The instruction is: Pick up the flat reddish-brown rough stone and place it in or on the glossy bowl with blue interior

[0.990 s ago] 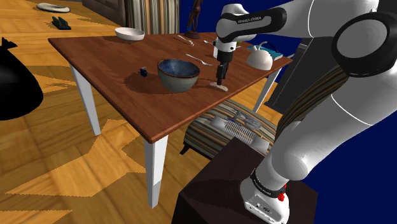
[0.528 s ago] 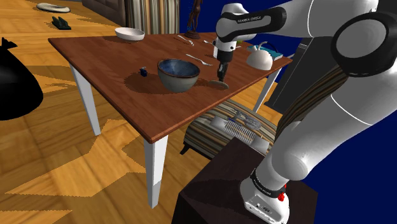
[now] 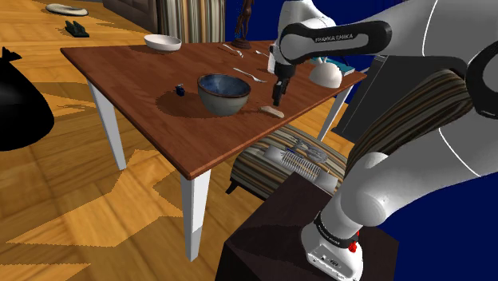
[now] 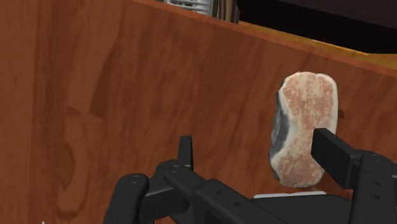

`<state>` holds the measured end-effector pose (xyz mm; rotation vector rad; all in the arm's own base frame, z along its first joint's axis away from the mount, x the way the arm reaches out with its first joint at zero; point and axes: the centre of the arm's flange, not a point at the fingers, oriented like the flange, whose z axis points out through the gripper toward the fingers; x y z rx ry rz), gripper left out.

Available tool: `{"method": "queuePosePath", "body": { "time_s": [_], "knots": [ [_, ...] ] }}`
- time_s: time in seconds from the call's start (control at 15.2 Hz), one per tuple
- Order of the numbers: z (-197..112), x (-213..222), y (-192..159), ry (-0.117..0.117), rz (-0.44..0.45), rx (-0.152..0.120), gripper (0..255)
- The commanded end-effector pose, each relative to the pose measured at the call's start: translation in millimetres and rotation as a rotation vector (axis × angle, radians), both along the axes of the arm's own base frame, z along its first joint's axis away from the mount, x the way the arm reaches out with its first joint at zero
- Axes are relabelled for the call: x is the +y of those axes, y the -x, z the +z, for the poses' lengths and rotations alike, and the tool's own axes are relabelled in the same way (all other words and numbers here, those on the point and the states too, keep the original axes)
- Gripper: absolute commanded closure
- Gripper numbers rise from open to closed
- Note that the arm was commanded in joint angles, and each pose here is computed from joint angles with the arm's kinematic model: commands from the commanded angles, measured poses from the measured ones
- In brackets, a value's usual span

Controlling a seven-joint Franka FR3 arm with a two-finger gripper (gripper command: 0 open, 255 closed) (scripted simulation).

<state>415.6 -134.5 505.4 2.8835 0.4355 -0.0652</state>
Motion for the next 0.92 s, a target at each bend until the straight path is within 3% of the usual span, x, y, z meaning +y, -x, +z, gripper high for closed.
{"method": "queuePosePath", "body": {
  "time_s": [0.0, 0.07, 0.13, 0.59, 0.86],
  "knots": [
    [11.9, 37.5, 25.9, 0.141, -0.008, -0.100, 0],
    [13.7, 56.3, 39.0, 0.208, -0.010, -0.147, 0],
    [13.9, 67.8, 47.0, 0.249, -0.011, -0.176, 0],
    [-18.4, 50.8, 41.5, 0.249, -0.011, -0.176, 0],
    [-21.1, 49.4, 41.0, 0.249, -0.011, -0.176, 0]
  ]
}}
